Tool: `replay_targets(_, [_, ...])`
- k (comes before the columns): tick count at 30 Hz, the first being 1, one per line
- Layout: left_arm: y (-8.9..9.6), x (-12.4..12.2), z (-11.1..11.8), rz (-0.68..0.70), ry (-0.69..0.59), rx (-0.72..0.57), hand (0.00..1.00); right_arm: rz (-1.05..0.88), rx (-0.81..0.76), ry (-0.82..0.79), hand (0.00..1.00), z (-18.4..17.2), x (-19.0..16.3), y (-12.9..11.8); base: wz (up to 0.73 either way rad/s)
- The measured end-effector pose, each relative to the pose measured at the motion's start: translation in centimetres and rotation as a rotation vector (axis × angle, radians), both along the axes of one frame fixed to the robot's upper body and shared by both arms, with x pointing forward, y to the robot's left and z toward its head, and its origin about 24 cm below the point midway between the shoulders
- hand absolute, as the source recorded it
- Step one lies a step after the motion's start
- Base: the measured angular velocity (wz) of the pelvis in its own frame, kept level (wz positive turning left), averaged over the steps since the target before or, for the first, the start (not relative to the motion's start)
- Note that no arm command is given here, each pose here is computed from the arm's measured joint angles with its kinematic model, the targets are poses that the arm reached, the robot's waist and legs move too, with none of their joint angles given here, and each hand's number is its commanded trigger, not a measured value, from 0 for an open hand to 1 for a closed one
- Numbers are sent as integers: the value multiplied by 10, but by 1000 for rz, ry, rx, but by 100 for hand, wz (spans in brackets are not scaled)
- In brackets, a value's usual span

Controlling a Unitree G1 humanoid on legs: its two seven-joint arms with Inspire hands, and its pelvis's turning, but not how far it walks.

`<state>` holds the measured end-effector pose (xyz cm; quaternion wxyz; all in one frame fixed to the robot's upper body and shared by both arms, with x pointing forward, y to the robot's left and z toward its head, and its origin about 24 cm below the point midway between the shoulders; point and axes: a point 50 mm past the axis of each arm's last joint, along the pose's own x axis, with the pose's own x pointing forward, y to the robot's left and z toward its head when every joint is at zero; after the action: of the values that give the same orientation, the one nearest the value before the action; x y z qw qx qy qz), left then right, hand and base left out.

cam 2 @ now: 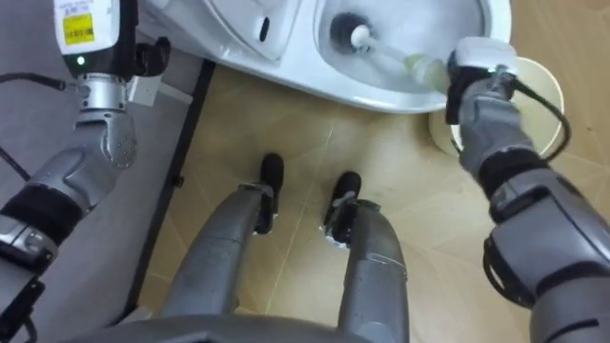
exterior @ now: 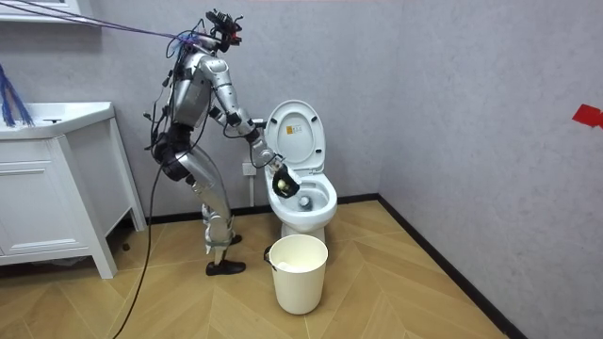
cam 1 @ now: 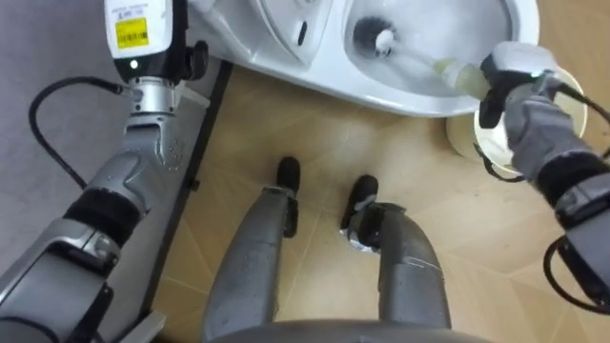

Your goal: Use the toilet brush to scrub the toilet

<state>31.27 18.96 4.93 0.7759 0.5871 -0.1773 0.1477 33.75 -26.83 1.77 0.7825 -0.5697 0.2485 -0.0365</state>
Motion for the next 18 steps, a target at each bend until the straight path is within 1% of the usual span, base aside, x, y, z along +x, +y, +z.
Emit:
replay_targets(1, [-1,1,3,-4,-18,2,0,-83,97,-55,100,5,2,-6,17])
replay_targets(3, [-2,3,6,-4,-39,5,0,-165,195,-103,100,12,4,-12,17])
replay_targets(6, [-8,7,11,-5,-70,-7,0,-248,296,-126,100,10,1,-18,8])
replay_targets(8, [-9,9,13,-6,-76,2,0,-291,372,-135,100,8,0,-18,4])
replay_targets(13, [-9,14,19,-2,-74,52,0,-288,397,-125,100,7,1,-17,6])
replay_targets(16, [-8,15,15,9,-39,61,0,-273,411,-86,100,0,-2,-12,-1])
replay_targets(18, [-12,15,12,13,-14,59,0,-249,397,-63,100,-4,-3,-7,3])
